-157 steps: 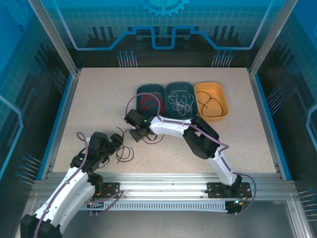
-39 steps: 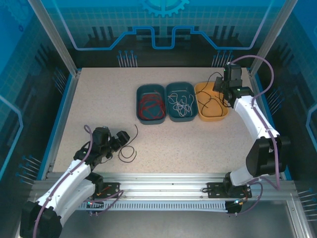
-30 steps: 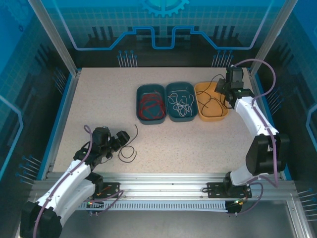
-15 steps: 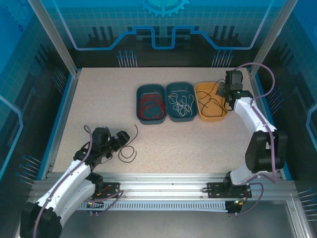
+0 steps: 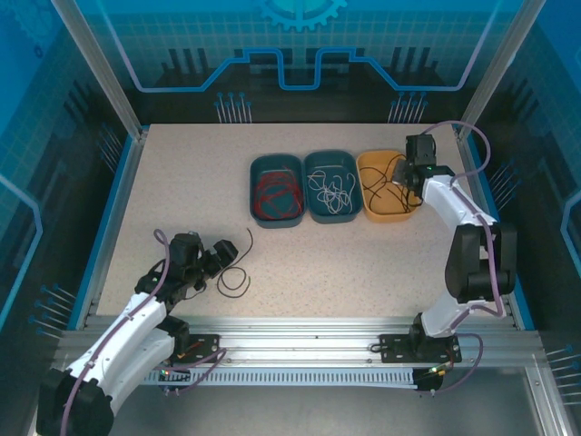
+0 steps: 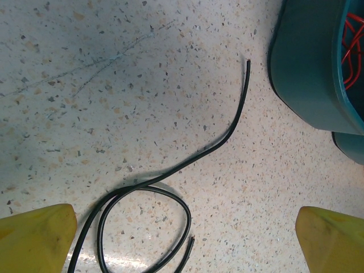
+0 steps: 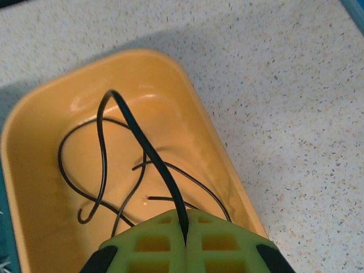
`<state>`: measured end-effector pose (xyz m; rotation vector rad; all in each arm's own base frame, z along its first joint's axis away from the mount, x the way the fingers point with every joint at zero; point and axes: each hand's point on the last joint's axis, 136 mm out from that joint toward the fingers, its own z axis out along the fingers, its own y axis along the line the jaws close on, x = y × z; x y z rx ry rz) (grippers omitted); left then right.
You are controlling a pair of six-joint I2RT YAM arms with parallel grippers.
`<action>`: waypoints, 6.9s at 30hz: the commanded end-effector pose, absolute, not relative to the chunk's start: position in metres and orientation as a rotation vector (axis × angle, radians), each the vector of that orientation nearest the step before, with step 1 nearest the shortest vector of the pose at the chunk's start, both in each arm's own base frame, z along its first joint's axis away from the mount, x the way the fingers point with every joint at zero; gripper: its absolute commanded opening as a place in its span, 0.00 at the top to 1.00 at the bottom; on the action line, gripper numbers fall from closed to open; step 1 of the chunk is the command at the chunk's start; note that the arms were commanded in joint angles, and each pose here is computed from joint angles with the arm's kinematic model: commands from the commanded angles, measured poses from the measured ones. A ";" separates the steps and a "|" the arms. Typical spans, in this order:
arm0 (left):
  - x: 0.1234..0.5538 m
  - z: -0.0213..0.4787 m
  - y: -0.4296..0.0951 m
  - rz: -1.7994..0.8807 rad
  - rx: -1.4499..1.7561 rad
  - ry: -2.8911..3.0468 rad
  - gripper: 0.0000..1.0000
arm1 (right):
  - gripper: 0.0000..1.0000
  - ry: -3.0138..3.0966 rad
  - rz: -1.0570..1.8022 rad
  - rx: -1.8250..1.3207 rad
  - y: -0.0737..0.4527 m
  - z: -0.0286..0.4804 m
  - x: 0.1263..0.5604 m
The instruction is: Untangle the cables
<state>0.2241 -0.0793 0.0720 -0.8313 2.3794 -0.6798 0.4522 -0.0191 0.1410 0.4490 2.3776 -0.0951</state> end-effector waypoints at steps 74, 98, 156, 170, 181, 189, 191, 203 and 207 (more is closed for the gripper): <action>0.224 0.070 -0.066 -0.600 -0.906 2.364 0.01 | 0.00 2.416 0.022 -0.074 0.134 0.211 0.394; 0.186 0.051 -0.031 -0.408 -1.124 2.356 0.01 | 0.21 2.429 0.340 -0.952 0.385 0.131 0.252; 0.192 0.060 -0.070 -0.742 -1.032 2.350 0.19 | 1.00 2.621 0.385 -1.020 0.435 0.044 0.254; 0.195 0.034 -0.080 -0.766 -1.077 2.408 0.60 | 1.00 2.631 0.415 -1.002 0.438 0.045 0.253; 0.203 0.027 -0.090 -0.778 -1.060 2.401 0.65 | 1.00 2.647 0.416 -1.018 0.441 0.041 0.252; 0.210 0.022 -0.095 -0.731 -1.030 2.438 0.92 | 1.00 2.643 0.410 -1.017 0.440 0.045 0.252; 0.211 0.024 -0.091 -0.693 -1.022 2.443 1.00 | 1.00 2.639 0.399 -1.014 0.438 0.046 0.253; 0.217 0.067 -0.067 -0.528 -0.858 2.361 1.00 | 0.94 2.572 0.368 -0.986 0.425 0.066 0.262; 0.224 0.091 -0.073 -0.560 -0.705 2.322 1.00 | 0.76 2.521 0.416 -0.966 0.421 0.086 0.263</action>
